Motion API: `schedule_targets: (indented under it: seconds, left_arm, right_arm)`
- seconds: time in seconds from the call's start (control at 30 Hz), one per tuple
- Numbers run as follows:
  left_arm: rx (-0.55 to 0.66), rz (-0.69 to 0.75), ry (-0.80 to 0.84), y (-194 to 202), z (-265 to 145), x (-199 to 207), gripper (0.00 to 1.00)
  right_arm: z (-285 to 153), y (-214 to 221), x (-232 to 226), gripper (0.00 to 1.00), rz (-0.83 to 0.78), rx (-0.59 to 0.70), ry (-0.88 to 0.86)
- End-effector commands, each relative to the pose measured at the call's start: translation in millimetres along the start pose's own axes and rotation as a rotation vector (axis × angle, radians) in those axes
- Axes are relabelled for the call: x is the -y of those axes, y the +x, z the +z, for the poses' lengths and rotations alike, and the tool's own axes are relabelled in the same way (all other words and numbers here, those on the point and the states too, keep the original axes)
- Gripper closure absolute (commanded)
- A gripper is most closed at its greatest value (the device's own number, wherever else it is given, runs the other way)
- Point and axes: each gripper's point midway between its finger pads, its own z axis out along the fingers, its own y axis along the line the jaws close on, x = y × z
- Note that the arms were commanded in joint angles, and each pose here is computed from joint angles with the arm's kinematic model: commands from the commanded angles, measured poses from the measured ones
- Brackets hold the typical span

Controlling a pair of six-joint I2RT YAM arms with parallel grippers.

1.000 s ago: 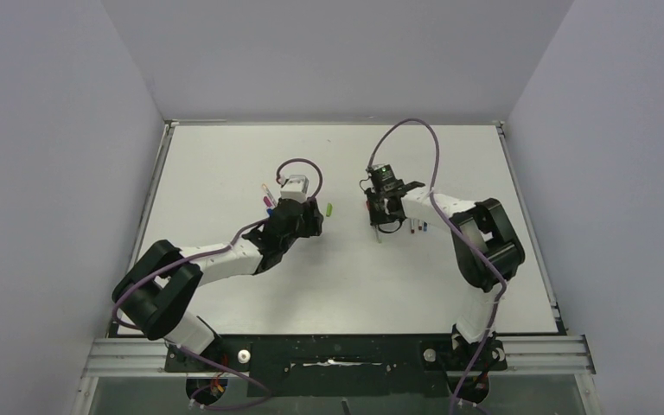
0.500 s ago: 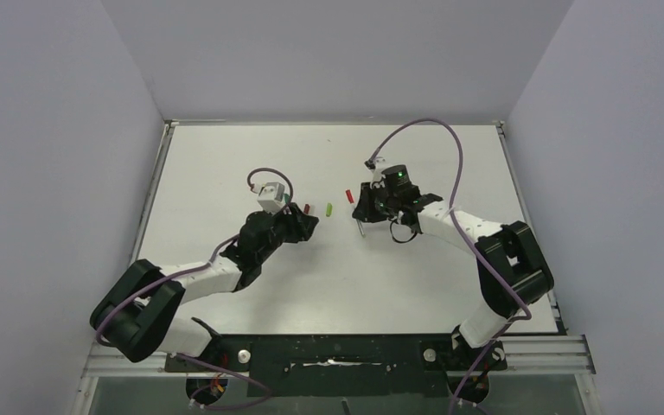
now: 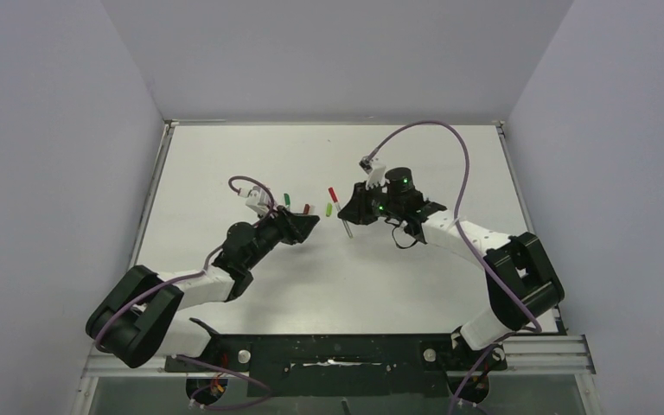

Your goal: Open the pen caps

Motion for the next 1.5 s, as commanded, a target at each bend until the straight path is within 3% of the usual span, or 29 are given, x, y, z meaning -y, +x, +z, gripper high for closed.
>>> schedule_targets:
  seconds: [0.0,0.77,1.07,1.47]
  left_arm:
    - [0.1,-0.018,0.162,-30,-3,35,0.5]
    - [0.107,-0.037,0.202,-31,-6,38,0.5]
    - [0.109,-0.037,0.153,-30,-4,27,0.5]
    - [0.123,-0.038,0.127,-32,-5,20,0.5]
  right_arm:
    - [-1,-20,-34,0.98,-0.081,0.068,-0.114]
    - [12,-8,-72,1.0,-0.185,0.042,-0.177]
    - [1,-15,-74,1.0,-0.2,0.081,-0.164]
    - [7,-3,-100,1.0,-0.249,0.042,-0.255]
